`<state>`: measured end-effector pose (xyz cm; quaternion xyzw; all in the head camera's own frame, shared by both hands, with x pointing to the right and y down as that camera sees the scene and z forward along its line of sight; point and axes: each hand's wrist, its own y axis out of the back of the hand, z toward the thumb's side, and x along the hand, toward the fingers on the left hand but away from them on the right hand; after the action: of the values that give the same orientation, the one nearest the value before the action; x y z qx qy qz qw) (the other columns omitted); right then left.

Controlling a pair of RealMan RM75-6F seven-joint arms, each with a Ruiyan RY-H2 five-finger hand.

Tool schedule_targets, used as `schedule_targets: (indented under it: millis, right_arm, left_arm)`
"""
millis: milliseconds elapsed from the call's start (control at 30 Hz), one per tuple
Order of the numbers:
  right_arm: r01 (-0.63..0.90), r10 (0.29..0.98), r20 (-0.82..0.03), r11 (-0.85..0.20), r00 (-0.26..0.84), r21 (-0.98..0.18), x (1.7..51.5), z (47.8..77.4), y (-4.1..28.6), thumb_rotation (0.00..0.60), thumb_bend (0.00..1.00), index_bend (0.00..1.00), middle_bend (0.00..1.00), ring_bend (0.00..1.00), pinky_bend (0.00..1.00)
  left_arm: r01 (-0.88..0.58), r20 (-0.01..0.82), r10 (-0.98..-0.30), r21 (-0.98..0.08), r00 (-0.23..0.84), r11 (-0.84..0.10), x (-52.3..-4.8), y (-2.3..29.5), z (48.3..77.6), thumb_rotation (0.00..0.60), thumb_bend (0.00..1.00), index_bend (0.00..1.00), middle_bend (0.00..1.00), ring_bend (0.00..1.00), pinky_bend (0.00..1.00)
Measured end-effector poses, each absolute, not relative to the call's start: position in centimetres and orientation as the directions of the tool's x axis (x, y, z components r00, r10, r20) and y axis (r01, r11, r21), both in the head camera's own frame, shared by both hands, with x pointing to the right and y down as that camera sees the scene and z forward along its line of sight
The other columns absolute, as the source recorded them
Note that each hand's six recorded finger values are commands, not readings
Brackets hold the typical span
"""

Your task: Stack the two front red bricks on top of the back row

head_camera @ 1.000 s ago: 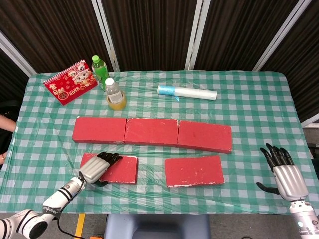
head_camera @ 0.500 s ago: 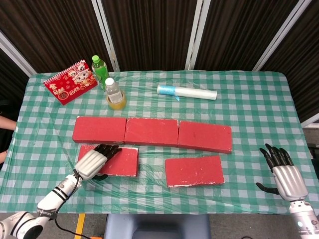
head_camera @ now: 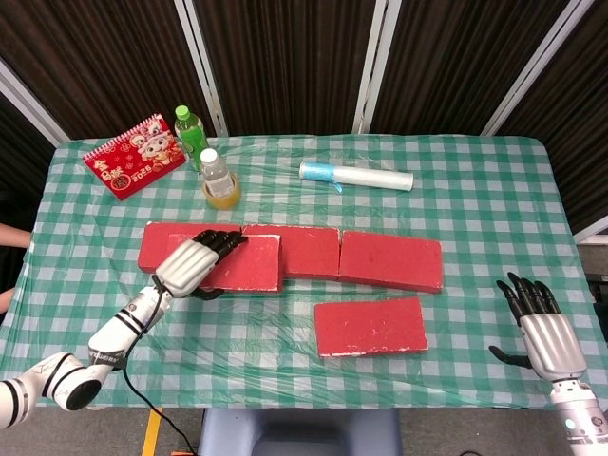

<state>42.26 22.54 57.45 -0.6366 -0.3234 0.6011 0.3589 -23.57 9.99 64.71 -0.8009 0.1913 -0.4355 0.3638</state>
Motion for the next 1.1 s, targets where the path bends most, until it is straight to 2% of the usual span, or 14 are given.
schedule_targets:
  millis: [433,733,1100]
  right_arm:
    - [-0.043,0.836,-0.549,-0.548,0.019,-0.835,42.9,58.5,22.0,0.600,0.24,0.00,0.00,0.00,0.00]
    - [-0.046,0.832,-0.555,-0.554,0.007,-0.831,43.1,58.7,21.8,0.600,0.24,0.00,0.00,0.00,0.00]
    - [-0.051,0.826,-0.563,-0.563,0.005,-0.825,43.1,58.8,21.9,0.600,0.24,0.00,0.00,0.00,0.00]
  left_arm:
    - [0.007,0.601,-0.608,-0.714,0.519,-0.700,-20.3,5.5,69.9,0.600,0.29,0.00,0.58,0.55,0.63]
    - [0.022,0.586,-0.592,-0.721,0.554,-0.693,-18.3,5.0,70.1,0.600,0.29,0.00,0.58,0.55,0.61]
    - [0.046,0.593,-0.598,-0.730,0.539,-0.682,-18.5,4.8,70.7,0.600,0.29,0.00,0.57,0.55,0.57]
